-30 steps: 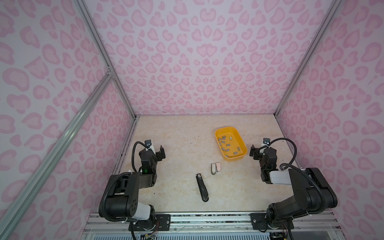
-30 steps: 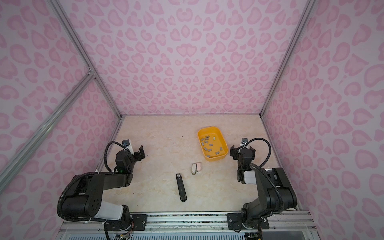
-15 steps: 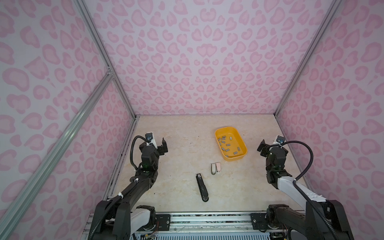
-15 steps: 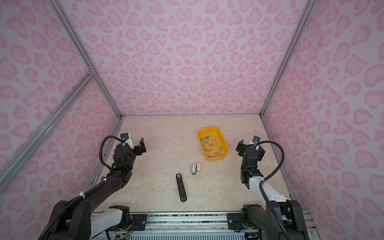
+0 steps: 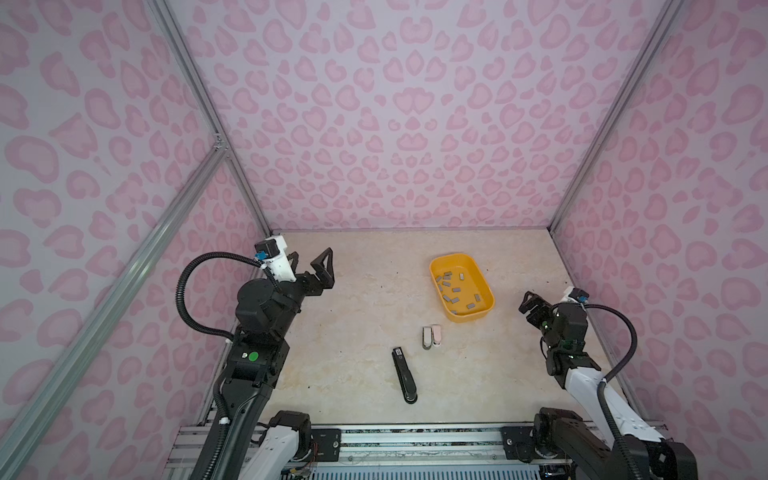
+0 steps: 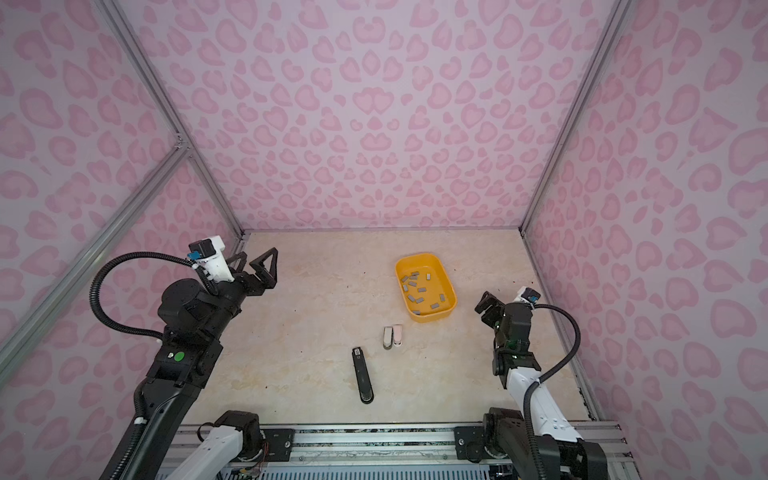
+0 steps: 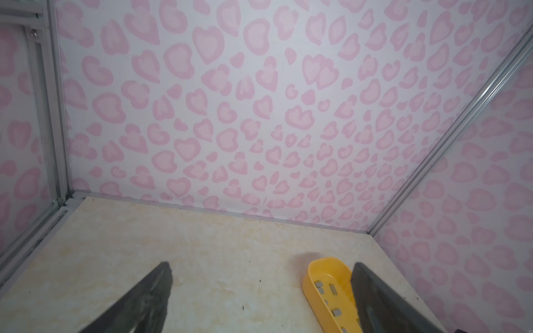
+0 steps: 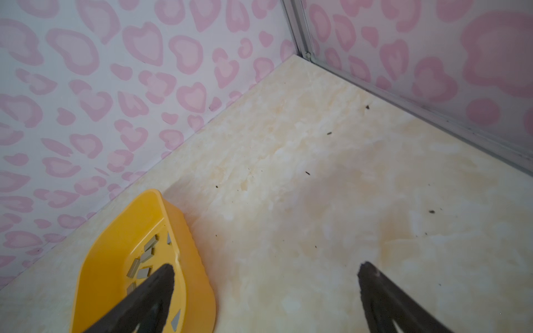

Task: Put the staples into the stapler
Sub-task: 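Grasp the black stapler base with the left gripper while the right arm lifts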

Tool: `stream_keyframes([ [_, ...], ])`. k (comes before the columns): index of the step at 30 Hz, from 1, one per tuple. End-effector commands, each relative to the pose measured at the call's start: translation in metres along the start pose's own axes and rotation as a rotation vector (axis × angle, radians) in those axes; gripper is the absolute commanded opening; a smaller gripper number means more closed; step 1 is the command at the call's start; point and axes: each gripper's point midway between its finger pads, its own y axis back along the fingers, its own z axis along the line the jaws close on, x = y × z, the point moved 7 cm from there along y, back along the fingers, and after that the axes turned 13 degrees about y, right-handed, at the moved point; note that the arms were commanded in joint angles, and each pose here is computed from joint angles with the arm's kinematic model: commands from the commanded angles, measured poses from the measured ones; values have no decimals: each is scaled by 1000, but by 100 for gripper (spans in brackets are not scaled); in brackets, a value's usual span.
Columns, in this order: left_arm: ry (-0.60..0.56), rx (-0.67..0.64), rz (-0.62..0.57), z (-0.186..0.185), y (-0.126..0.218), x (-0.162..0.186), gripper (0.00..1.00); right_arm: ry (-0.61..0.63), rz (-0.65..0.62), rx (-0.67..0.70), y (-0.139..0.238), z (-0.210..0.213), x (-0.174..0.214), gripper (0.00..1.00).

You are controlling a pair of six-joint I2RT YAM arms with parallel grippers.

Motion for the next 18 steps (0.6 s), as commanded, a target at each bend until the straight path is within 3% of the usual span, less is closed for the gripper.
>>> stream_keyframes([
  [1, 20, 9, 62, -11, 11, -7, 98, -5, 18, -111, -4, 12, -5, 99],
  [6, -42, 58, -17, -48, 22, -58, 98, -3, 104, -181, -21, 20, 4, 99],
  [9, -151, 116, -75, -65, 17, -80, 98, -7, 103, -168, -20, 18, 6, 99],
  [14, -510, 156, -61, -78, 3, -89, 97, -12, 10, -183, -3, 15, 7, 99],
  [18, -885, 297, 90, -67, -6, -38, 97, -39, -49, -132, 6, 8, 8, 99],
])
